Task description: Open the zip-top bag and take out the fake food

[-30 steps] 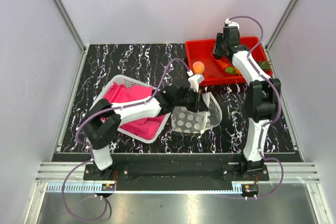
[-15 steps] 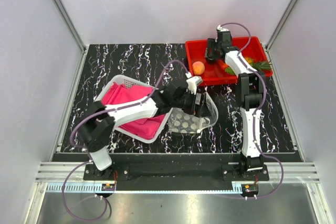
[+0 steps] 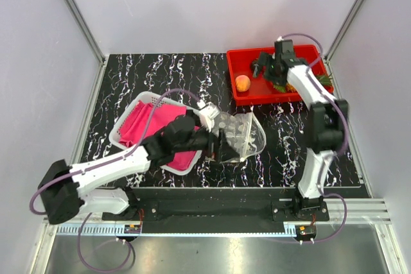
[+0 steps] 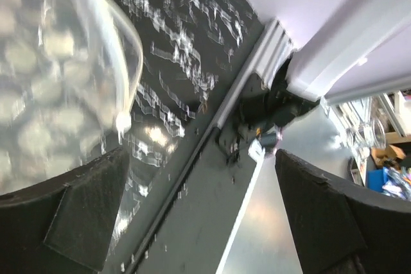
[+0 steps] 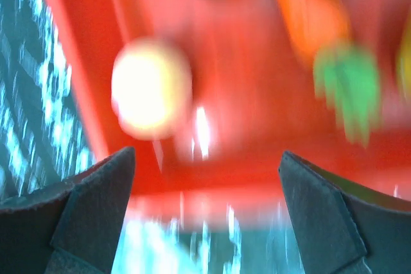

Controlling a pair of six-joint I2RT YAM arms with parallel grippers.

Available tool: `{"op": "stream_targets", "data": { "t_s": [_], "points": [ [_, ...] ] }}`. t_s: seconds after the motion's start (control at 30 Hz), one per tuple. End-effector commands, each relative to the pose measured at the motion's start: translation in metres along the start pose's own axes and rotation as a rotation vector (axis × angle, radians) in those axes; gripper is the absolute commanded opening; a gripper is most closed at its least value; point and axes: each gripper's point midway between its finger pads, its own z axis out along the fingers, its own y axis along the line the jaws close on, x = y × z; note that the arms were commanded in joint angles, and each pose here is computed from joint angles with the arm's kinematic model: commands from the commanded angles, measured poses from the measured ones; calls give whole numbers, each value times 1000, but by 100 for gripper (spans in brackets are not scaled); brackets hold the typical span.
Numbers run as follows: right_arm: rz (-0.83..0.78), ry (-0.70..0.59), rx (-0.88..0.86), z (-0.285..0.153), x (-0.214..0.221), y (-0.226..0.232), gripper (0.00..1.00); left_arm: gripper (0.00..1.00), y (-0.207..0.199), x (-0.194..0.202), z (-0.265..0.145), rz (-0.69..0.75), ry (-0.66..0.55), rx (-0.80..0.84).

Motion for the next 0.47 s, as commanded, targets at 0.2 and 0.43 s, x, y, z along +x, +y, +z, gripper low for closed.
{"op": "stream_targets", "data": {
  "t_s": [0.2,0.43],
  "points": [
    [32,67,-274,-171,159,58,100,99,-15,25,-62,-42,-220,165],
    [62,-18,-639,-266,201,67,100,99,-27,9,-108,-33,-402,221]
  ]
}}
